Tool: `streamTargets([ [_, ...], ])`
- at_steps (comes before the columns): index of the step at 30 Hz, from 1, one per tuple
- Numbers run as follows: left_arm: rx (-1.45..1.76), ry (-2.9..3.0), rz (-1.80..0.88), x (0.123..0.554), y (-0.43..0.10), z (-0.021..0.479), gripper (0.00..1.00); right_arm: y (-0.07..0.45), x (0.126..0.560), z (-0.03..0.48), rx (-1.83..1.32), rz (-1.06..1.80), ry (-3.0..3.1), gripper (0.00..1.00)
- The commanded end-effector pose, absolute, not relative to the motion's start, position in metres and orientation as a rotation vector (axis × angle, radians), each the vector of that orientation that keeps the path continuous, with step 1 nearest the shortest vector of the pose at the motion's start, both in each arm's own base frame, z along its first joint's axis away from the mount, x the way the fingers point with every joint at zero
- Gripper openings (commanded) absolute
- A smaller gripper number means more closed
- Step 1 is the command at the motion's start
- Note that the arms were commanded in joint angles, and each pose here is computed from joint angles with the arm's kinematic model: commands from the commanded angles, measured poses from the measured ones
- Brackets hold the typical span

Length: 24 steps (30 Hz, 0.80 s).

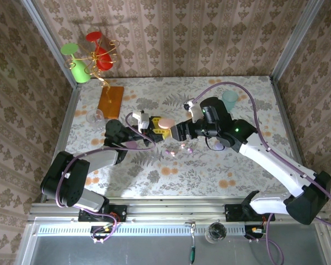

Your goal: Insert the wireless bluetooth earbuds into the charging case

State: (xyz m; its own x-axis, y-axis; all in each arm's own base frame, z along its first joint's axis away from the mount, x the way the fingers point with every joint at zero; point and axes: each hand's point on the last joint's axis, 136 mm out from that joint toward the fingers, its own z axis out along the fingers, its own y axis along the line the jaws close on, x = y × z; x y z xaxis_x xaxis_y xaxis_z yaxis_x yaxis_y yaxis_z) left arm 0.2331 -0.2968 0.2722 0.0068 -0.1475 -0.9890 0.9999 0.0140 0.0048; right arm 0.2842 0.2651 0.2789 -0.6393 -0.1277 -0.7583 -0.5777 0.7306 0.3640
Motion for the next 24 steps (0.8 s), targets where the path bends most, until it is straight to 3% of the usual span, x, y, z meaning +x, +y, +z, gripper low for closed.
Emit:
streamTargets([
  [1,1.150,1.028,-1.257,0.217,-0.293,0.279,0.34,0.257,0.298,0.300,-0.433,0.757,2.104,0.83],
  [10,1.160,1.009,-1.247,0.215,-0.290,0.282,0.34,0.264,0.310,0.314,-0.408,0.796,2.078,0.82],
  [20,1.114,1.042,-1.200,0.227,-0.281,0.277,0.34,0.265,0.294,0.326,-0.432,0.920,2.017,0.82],
  [24,1.083,1.058,-1.163,0.236,-0.268,0.279,0.34,0.238,0.300,0.313,-0.240,0.934,2.043,0.81],
])
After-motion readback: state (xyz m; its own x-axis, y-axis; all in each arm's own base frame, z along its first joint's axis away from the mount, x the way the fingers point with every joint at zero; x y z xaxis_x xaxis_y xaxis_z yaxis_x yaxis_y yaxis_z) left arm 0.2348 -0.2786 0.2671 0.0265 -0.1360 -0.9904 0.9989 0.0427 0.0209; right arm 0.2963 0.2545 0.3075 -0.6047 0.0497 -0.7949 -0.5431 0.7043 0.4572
